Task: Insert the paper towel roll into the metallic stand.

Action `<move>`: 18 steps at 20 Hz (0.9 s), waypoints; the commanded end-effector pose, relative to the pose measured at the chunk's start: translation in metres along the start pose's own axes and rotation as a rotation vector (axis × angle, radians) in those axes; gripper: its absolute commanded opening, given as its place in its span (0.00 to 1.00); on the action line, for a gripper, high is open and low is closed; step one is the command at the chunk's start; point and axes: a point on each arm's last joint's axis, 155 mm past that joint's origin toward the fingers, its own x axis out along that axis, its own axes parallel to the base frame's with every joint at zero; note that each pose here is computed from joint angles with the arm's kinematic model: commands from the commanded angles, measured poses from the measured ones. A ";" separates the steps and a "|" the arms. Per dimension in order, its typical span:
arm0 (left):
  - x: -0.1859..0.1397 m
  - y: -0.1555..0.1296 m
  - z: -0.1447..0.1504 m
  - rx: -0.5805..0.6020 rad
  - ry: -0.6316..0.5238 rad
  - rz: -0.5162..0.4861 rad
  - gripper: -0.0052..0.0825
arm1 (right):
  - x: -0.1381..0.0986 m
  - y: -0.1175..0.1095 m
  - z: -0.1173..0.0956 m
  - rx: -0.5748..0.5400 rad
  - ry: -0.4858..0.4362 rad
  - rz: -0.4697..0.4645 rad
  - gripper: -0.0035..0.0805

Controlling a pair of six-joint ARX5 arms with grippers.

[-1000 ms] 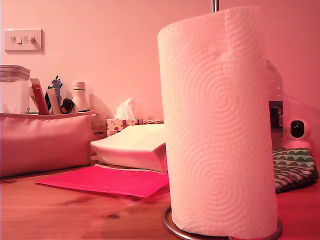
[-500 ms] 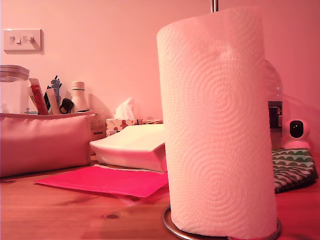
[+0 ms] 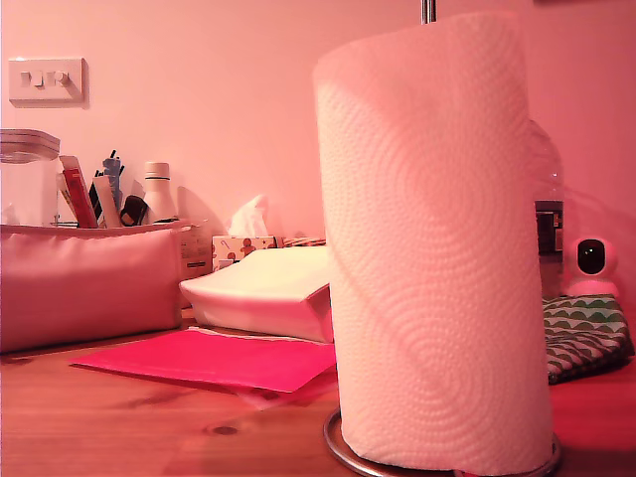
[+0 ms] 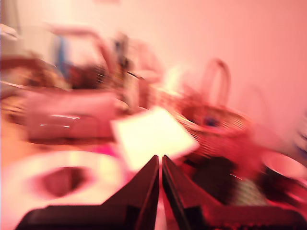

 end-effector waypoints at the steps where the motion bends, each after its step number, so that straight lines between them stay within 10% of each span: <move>1: 0.003 0.003 -0.005 -0.007 0.008 0.013 0.04 | -0.004 -0.030 0.006 0.006 -0.024 -0.105 0.03; 8: 0.003 0.006 -0.006 -0.006 0.012 0.030 0.04 | -0.021 -0.095 -0.025 0.065 0.057 -0.301 0.03; 18: -0.001 0.070 -0.036 -0.080 -0.041 0.271 0.04 | -0.050 -0.090 -0.014 0.116 -0.052 -0.314 0.03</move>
